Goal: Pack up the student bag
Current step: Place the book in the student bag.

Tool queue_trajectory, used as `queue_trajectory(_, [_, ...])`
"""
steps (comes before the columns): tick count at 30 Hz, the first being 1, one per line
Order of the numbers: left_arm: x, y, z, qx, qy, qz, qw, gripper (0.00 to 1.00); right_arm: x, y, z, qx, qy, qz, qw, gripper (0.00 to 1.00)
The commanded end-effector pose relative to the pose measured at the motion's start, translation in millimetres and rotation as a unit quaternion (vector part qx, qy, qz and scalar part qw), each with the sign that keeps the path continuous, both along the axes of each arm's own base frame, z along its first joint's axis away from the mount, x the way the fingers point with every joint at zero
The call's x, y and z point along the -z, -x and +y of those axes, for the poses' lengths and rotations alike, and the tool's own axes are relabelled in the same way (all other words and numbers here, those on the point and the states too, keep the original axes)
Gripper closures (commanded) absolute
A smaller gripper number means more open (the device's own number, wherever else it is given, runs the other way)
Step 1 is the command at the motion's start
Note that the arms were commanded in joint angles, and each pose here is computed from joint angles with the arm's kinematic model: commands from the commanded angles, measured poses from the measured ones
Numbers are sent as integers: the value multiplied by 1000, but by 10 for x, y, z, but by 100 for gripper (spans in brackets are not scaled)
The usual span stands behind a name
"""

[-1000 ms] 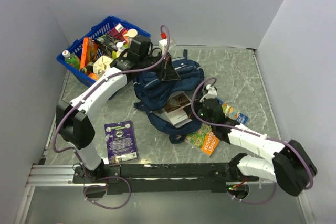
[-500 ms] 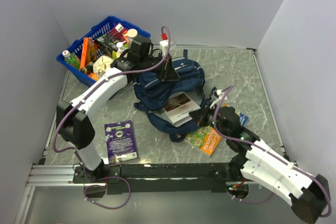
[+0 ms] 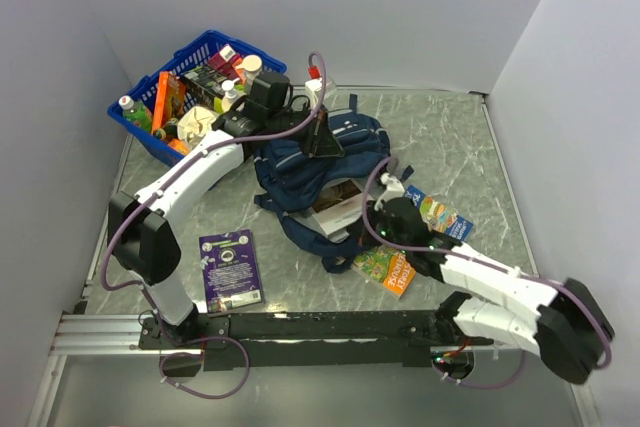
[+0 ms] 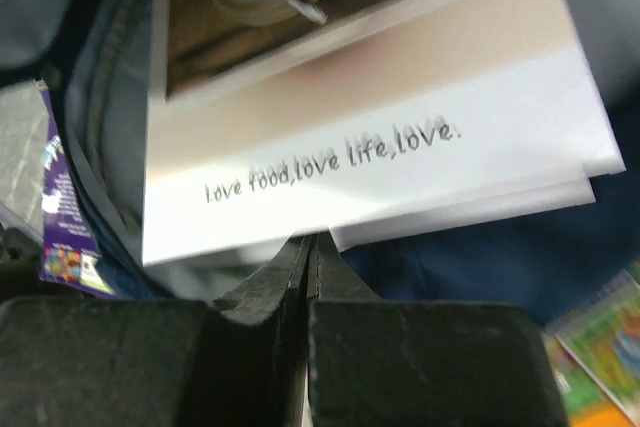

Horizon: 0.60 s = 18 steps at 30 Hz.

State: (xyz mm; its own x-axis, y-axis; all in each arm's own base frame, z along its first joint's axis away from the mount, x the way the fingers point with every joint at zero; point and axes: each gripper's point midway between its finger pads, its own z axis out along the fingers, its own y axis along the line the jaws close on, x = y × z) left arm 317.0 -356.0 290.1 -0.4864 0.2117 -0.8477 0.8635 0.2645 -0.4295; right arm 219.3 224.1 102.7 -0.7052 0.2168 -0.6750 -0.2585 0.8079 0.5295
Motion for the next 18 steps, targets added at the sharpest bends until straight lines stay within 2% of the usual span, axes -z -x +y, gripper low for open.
queue_trajectory(1, [-637,147,-67,28,69,-77,994,99,-410,-368,367,-9,-46,-62,997,100])
queue_trajectory(3, [-647,162,-82,31,72,-76,994,99,-587,-528,505,-8,-73,-92,993,100])
queue_trajectory(5, [-679,188,-90,34,74,-74,994,99,-539,-647,601,-6,-82,-102,991,100])
queue_trajectory(6, [-690,186,-86,34,75,-74,994,99,-676,-731,668,-5,-103,-132,986,99])
queue_trajectory(10, [-681,202,-77,35,72,-76,994,99,-553,-871,795,-12,-86,-126,988,93])
queue_trajectory(11, [-658,198,-64,32,67,-78,994,99,-593,-827,871,-32,-88,-123,988,90])
queue_trajectory(12, [-623,209,-44,34,60,-83,994,99,-603,-796,855,-36,-83,-127,988,77])
queue_trajectory(14, [-537,207,-4,31,50,-82,995,99,-497,-690,765,-40,-68,-121,990,64])
queue_trajectory(15, [-505,199,20,29,47,-82,995,99,-616,-645,690,-38,-69,-135,988,56])
queue_trajectory(17, [-419,152,60,18,39,-78,996,99,-549,-514,493,-29,-46,-135,989,52])
queue_trajectory(18, [-380,95,75,5,31,-82,996,99,-816,-429,403,-27,-69,-170,983,50])
